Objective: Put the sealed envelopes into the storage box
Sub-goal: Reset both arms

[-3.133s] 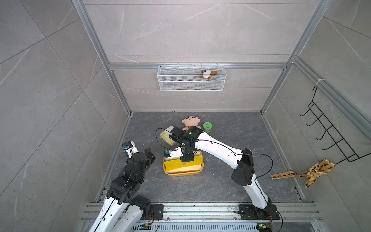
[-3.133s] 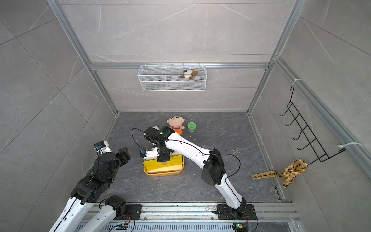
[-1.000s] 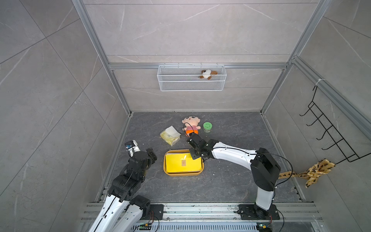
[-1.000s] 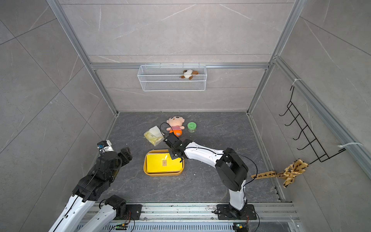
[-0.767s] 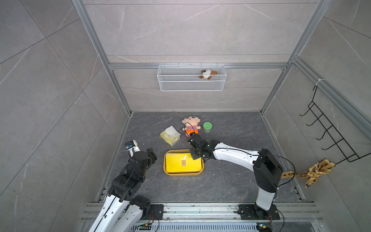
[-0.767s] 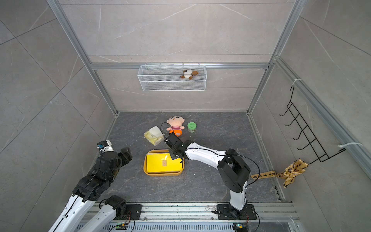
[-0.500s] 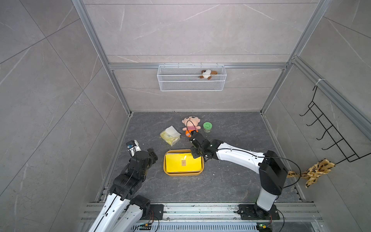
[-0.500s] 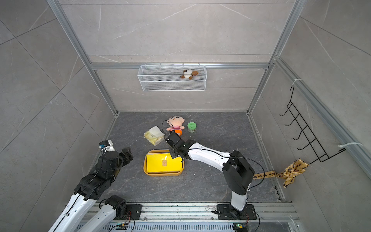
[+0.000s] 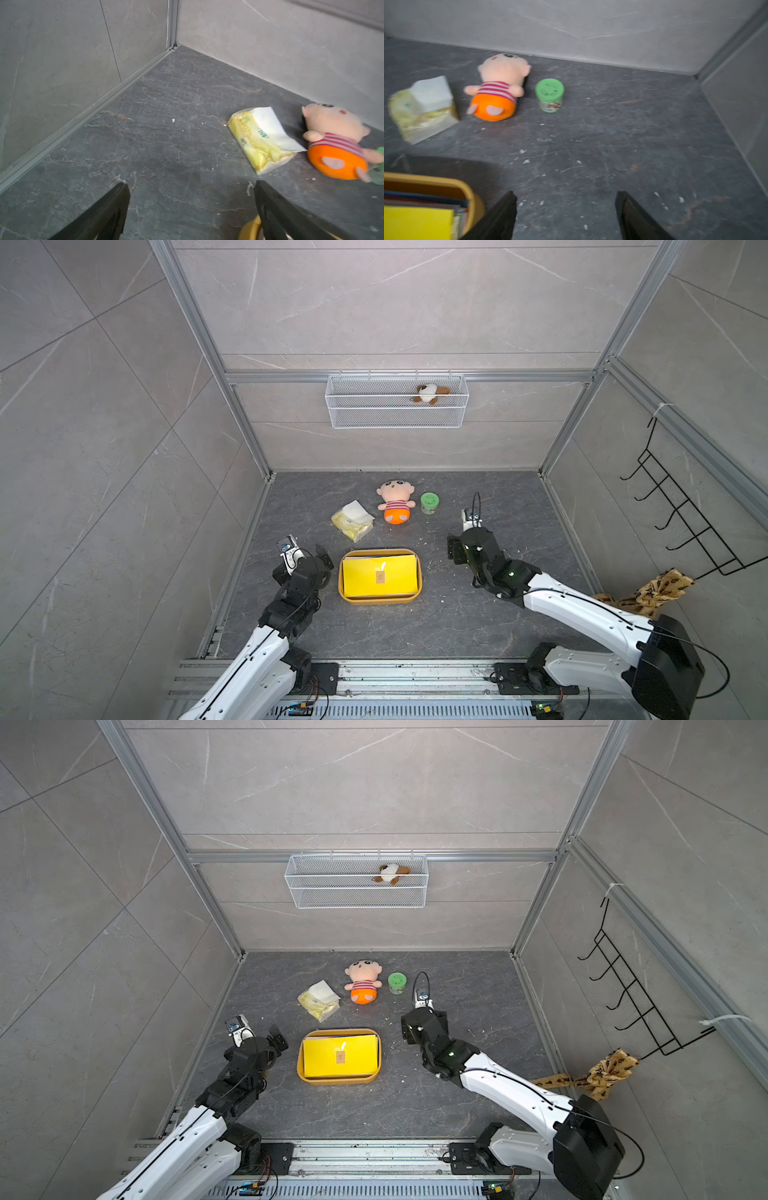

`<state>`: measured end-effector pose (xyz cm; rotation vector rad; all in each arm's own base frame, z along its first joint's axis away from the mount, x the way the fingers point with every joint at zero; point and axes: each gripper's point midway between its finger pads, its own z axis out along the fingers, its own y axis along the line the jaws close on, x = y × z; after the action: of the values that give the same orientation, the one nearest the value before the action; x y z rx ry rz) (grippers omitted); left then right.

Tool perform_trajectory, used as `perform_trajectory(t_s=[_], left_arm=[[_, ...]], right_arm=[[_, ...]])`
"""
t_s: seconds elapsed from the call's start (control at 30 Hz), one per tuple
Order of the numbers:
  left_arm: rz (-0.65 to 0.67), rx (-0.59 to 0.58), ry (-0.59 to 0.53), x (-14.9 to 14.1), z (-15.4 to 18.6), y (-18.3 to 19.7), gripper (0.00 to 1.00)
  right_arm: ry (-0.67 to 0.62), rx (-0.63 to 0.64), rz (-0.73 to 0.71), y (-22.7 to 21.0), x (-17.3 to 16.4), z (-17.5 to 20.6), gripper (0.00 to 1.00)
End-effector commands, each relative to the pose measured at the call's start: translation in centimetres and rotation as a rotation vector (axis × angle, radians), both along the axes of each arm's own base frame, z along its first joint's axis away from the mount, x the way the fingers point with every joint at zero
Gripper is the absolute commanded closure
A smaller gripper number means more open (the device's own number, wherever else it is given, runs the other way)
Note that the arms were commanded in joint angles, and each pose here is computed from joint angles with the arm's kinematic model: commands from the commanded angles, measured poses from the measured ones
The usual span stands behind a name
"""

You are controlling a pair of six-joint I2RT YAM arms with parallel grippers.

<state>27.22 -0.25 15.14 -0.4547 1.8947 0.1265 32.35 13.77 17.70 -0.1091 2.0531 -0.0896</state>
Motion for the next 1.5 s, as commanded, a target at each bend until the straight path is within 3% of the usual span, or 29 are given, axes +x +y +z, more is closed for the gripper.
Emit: perform_trajectory(t_s=[0.0,0.13,0.27,0.37,0.43,0.5,0.57,0.63,0.83,0.9,1.03,1.13,1.47], left_arm=[[0.045,0.11,-0.229,0.9,3.5,1.1,0.01],[0.046,0.248,-0.231,1.1,1.0,2.1,0.02],[0.018,0.268,-0.163,2.7,-1.2,3.1,0.01],[-0.043,0.257,-0.195,3.9,-1.0,2.9,0.01],[-0.064,0.25,-0.176,5.2,-1.3,3.1,0.01],[-0.106,0.25,-0.18,6.5,-1.3,2.7,0.01],[-0.149,0.23,-0.208,7.3,-1.5,2.3,0.01],[-0.08,0.182,-0.257,7.2,-1.9,4.3,0.01],[-0.124,0.107,-0.168,9.2,-3.9,5.2,0.01],[-0.142,0.068,-0.162,9.5,-4.1,5.6,0.01],[-0.137,0.07,-0.157,9.5,-4.2,5.7,0.02],[-0.138,0.074,-0.161,9.3,-4.1,5.6,0.02],[-0.146,0.071,-0.163,9.5,-4.0,5.4,0.02]], right_arm=[[-0.105,-0.098,-0.151,-4.9,-0.1,-0.5,0.14],[-0.158,-0.098,-0.243,-8.6,0.0,-1.0,0.08],[-0.189,-0.157,-0.279,-11.3,1.2,-1.3,0.07],[-0.159,-0.128,-0.305,-13.8,1.6,-4.6,0.07],[-0.217,-0.097,-0.319,-14.7,2.1,-4.6,0.07],[-0.266,-0.038,-0.233,-13.7,2.9,-4.5,0.07],[-0.263,-0.098,-0.211,-13.5,4.1,-4.6,0.08],[-0.289,-0.097,-0.211,-13.8,4.7,-5.1,0.08],[-0.253,0.006,-0.19,-15.4,6.1,-7.4,0.14],[-0.141,0.045,-0.176,-15.6,6.4,-8.4,0.12],[-0.18,0.068,-0.168,-15.8,6.5,-8.1,0.11],[-0.175,0.063,-0.168,-15.8,6.4,-8.2,0.01],[-0.183,0.059,-0.166,-15.8,6.4,-8.1,0.01]])
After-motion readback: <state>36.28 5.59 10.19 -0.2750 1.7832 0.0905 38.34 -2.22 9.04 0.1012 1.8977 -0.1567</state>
